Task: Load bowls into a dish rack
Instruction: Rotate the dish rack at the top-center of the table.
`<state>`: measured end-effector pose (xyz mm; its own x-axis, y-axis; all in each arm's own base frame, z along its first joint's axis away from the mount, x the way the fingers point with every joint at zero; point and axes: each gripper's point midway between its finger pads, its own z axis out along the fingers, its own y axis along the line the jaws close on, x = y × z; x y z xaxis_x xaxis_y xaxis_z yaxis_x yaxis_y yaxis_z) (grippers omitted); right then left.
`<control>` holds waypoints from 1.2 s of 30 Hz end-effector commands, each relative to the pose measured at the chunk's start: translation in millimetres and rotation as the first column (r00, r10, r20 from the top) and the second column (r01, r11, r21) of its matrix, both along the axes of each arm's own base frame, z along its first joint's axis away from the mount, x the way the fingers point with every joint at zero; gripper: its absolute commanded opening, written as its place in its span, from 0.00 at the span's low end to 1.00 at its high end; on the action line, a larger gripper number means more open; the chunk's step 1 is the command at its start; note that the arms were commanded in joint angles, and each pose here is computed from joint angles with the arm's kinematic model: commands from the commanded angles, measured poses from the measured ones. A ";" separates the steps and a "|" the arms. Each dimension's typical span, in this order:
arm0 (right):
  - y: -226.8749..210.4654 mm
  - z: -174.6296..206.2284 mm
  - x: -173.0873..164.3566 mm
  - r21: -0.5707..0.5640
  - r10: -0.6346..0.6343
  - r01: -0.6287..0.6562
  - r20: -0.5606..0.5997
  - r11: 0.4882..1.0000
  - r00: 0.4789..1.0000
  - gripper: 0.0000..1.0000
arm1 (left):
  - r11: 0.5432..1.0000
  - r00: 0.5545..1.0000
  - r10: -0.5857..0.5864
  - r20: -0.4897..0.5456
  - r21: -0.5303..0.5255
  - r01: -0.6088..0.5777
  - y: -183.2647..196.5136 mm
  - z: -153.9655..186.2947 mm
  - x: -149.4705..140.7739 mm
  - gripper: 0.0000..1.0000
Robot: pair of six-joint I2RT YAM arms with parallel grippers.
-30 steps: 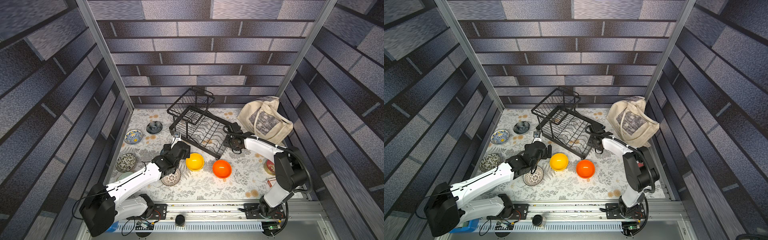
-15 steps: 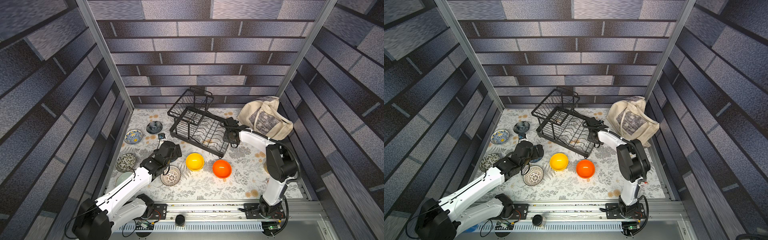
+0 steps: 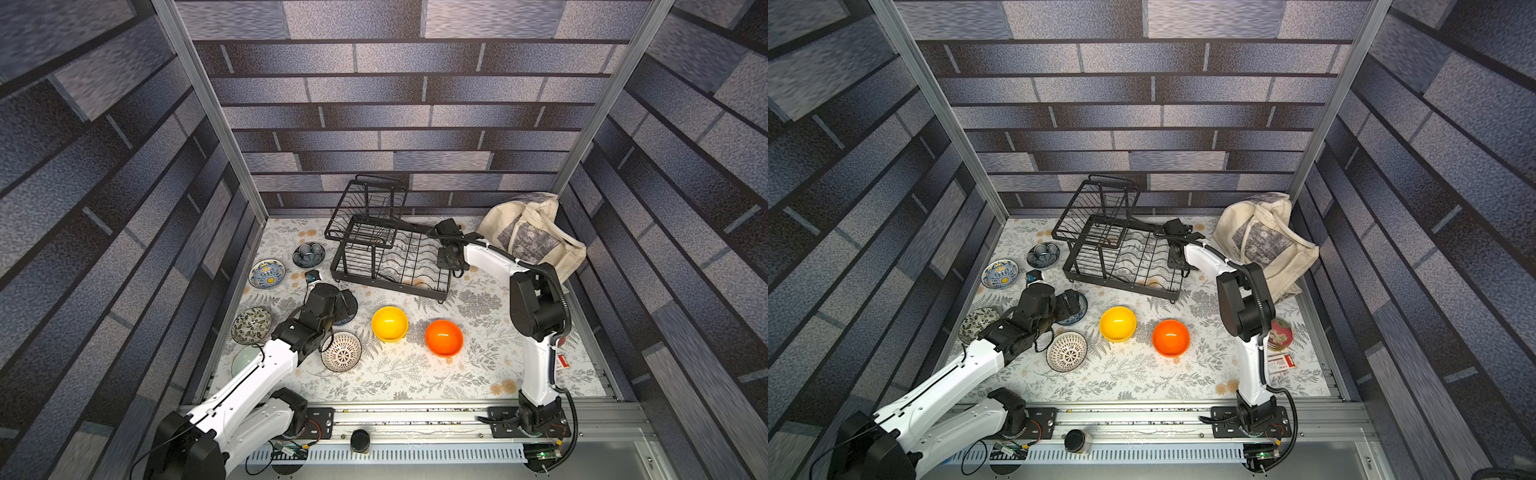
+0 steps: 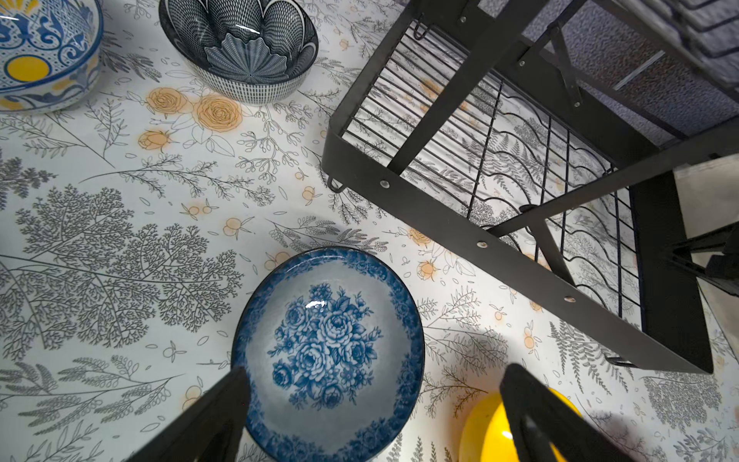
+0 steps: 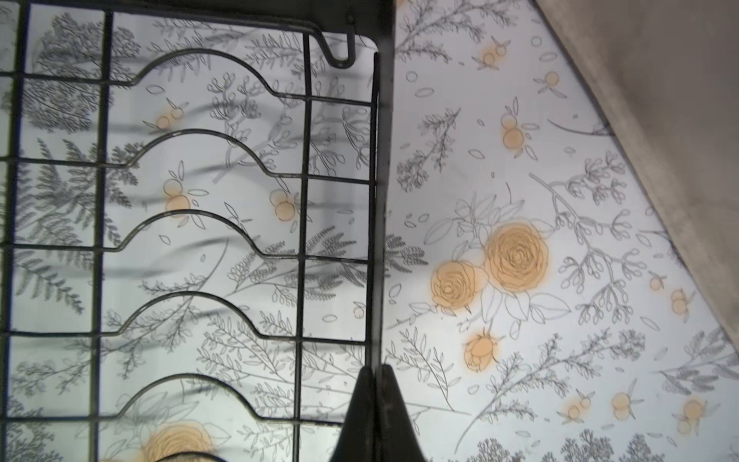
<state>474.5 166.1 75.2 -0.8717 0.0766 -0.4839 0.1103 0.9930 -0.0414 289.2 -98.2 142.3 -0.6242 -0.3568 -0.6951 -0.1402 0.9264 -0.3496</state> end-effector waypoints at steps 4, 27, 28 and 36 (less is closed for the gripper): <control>-4.5 18.4 32.8 -0.049 0.158 -0.156 0.039 0.987 0.987 0.00 | 1.000 1.000 -0.011 0.013 -0.008 0.012 0.3 10.1 0.6 1.00; -82.6 3.9 55.4 -0.087 0.113 -0.114 -0.015 0.990 0.994 0.00 | 0.999 0.999 -0.045 0.009 0.014 0.044 -19.2 17.7 5.8 1.00; -83.1 5.5 55.4 -0.092 0.117 -0.118 -0.011 0.989 0.993 0.01 | 0.999 0.999 -0.046 0.013 0.013 0.046 -21.1 18.9 6.0 1.00; -86.8 25.2 55.8 -0.079 0.099 -0.098 0.007 0.992 0.995 0.10 | 0.998 0.998 -0.062 0.004 0.023 0.062 -33.1 18.5 6.0 1.00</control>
<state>526.1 103.0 76.4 -0.8816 -0.0715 -0.4665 -0.0477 0.9969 -0.0627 291.7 -130.9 150.6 -0.6544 -0.2895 -0.6986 -0.0646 0.9418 -0.3298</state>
